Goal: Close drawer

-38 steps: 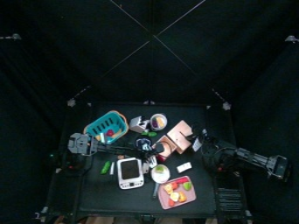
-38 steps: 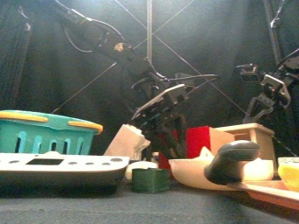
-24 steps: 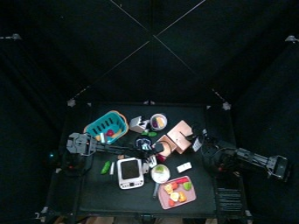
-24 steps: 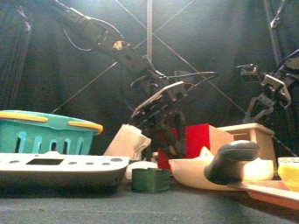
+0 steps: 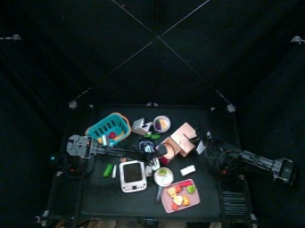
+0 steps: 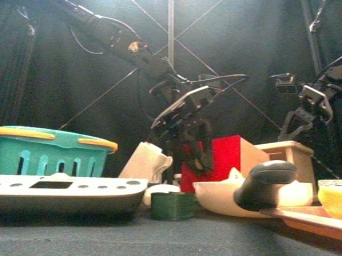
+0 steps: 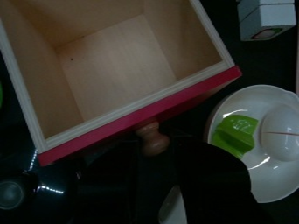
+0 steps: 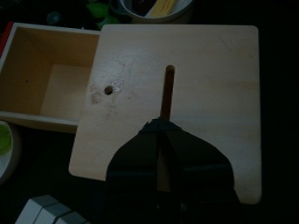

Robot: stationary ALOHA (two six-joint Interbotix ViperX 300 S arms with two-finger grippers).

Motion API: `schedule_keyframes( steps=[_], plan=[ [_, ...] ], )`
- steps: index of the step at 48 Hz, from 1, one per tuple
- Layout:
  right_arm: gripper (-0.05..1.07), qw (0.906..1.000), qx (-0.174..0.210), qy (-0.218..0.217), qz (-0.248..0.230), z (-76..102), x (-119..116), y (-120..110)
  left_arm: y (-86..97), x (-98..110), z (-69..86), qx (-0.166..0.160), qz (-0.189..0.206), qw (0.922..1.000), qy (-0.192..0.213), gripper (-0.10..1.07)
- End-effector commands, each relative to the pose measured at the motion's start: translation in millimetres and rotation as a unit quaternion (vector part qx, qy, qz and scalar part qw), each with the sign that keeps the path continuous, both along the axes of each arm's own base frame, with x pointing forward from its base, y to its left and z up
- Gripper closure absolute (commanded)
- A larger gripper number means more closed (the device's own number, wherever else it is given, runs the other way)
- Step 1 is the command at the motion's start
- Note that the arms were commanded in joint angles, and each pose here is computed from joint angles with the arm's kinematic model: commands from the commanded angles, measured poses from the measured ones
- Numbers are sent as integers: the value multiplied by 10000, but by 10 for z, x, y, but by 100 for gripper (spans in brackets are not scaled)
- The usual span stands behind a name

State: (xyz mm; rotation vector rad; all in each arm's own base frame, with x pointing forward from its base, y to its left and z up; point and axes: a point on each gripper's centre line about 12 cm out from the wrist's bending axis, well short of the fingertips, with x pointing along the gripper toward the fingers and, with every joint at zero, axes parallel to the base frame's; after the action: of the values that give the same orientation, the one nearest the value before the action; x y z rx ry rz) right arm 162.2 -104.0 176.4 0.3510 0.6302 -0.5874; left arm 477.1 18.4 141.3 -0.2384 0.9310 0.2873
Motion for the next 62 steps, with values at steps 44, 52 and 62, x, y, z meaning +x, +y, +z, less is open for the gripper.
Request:
schedule_keyframes(
  steps=[44,52,62],
  plan=[
    [99,10000,53,66,7,-36,1,4,-139,22,494,308,-328,9977,-506,51],
    [99,9999,96,129,7,-68,3,3,-141,24,528,309,-340,9973,-566,51],
    [99,9998,116,162,5,-84,12,-4,-130,65,505,274,-376,9964,-704,51]
  ],
)
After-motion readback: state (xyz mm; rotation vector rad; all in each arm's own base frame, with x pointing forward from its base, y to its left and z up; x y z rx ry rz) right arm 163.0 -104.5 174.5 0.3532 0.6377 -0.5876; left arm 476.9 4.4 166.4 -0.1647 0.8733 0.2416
